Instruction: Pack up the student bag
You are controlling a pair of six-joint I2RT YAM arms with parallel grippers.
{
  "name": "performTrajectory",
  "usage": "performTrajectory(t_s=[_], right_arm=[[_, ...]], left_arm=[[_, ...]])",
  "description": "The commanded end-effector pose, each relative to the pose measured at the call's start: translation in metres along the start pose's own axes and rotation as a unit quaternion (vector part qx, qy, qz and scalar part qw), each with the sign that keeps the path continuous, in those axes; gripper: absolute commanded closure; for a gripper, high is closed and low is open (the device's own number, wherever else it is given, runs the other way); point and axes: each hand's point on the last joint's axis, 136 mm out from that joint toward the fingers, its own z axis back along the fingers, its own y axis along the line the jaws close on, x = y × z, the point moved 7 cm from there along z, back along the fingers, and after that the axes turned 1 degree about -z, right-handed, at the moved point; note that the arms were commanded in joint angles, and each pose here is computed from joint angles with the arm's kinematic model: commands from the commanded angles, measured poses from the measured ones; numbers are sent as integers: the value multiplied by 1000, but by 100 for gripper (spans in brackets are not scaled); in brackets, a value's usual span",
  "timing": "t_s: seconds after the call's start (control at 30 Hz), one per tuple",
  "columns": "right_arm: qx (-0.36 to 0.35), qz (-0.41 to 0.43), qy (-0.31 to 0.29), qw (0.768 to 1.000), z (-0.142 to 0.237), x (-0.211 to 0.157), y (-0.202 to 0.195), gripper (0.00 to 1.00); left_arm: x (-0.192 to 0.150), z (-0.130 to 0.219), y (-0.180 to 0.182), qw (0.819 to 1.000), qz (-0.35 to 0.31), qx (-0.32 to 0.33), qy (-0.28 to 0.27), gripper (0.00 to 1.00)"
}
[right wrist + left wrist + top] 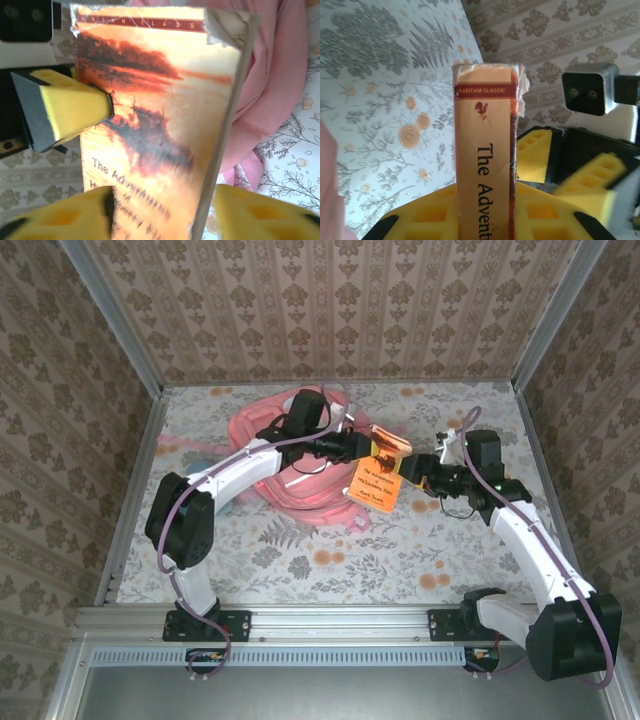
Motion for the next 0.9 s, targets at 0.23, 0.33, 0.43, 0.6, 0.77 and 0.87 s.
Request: performTrajectory(t_s=[0.23,0.33,0.43,0.6,0.77,0.87], right_arm=[[103,-155,-75,980,-1,-10,3,5],[127,-201,-80,968,-10,-15,6,3],[150,-230,-81,958,-19,-17,13,1],[191,-270,-89,939,-33,-14,27,0],[221,-289,-93,927,-47,-9,45,0],[230,-298,-96,921,-55,-4,52,1]], left_arm=[[41,73,1,969,76,44,-231,87],[45,84,-1,953,108,40,-279,87],[46,90,-2,939,137,32,-315,87],[45,91,-4,921,170,9,-350,87],[42,84,-9,915,187,-5,-358,87],[41,82,-12,913,195,-13,-359,87]])
